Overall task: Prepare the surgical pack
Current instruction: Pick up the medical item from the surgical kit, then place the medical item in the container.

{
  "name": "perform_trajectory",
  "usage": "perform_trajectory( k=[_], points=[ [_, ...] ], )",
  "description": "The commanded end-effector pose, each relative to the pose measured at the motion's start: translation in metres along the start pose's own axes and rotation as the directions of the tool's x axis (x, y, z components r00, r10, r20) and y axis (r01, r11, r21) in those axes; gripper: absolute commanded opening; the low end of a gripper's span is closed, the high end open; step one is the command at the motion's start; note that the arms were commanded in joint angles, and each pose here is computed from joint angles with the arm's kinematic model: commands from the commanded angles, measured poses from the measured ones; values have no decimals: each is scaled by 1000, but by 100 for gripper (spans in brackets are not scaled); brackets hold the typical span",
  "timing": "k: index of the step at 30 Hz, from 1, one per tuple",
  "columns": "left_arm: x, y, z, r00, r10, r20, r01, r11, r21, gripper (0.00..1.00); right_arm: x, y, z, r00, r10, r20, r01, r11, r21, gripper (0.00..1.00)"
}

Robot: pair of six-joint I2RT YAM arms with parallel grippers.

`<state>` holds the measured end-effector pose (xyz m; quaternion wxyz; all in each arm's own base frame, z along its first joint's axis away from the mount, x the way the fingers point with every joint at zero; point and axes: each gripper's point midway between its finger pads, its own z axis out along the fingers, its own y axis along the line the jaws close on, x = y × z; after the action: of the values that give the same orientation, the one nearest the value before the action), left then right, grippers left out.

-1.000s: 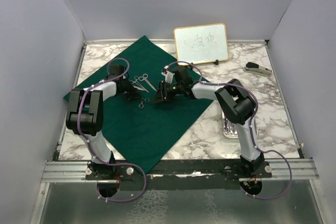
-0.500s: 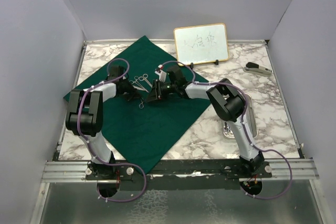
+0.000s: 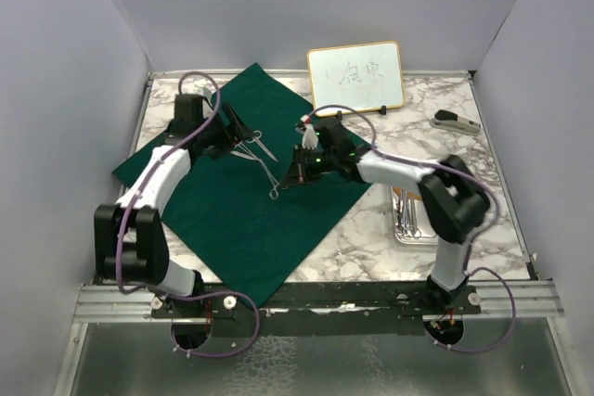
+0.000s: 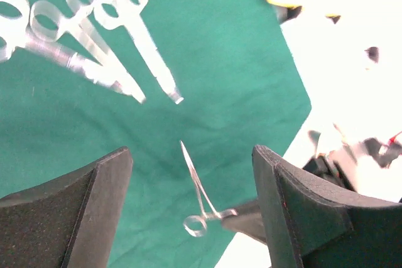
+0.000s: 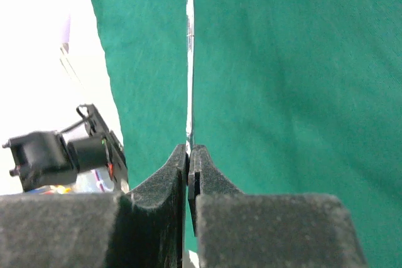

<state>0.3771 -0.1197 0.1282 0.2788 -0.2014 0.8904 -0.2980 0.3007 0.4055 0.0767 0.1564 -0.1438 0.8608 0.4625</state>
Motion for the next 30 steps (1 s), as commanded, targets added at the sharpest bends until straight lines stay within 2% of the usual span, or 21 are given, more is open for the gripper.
perform_trajectory(
  k=[1, 4, 6, 9, 12, 17, 19, 22, 24, 27, 30],
  points=[
    [-38, -65, -63, 954, 258, 155, -278, 952, 125, 81, 18, -10, -105, 994, -96, 55, 75, 951, 301, 1],
    [-40, -73, -75, 937, 294, 190, -323, 936, 141, 81, 50, -26, -177, 996, -29, 81, -17, 856, 517, 1],
    [-34, -72, -72, 938, 287, 193, -319, 934, 162, 82, 68, -35, -227, 989, 25, 144, -115, 744, 659, 1],
    [-22, -72, -69, 940, 282, 193, -321, 922, 215, 82, 107, -46, -293, 969, 109, 222, -244, 565, 788, 1],
    [-15, -66, -66, 934, 301, 190, -339, 915, 219, 82, 142, -62, -325, 945, 204, 255, -318, 390, 864, 1],
    [-3, -60, -65, 938, 309, 157, -339, 911, 234, 82, 152, -86, -344, 916, 234, 325, -379, 241, 894, 1],
    [-1, -60, -68, 937, 312, 160, -343, 909, 238, 82, 142, -95, -351, 910, 234, 342, -395, 238, 887, 1],
    [0, -66, -73, 934, 311, 174, -349, 901, 259, 82, 114, -100, -353, 907, 192, 375, -419, 304, 856, 1],
    [1, -67, -75, 934, 312, 174, -350, 898, 266, 82, 103, -113, -353, 899, 213, 383, -435, 328, 838, 1],
    [1, -69, -77, 934, 311, 177, -350, 896, 273, 82, 97, -125, -327, 899, 279, 338, -432, 433, 791, 2],
    [1, -71, -79, 931, 314, 183, -356, 892, 277, 81, 98, -137, -311, 894, 316, 317, -439, 475, 763, 5]
  ],
)
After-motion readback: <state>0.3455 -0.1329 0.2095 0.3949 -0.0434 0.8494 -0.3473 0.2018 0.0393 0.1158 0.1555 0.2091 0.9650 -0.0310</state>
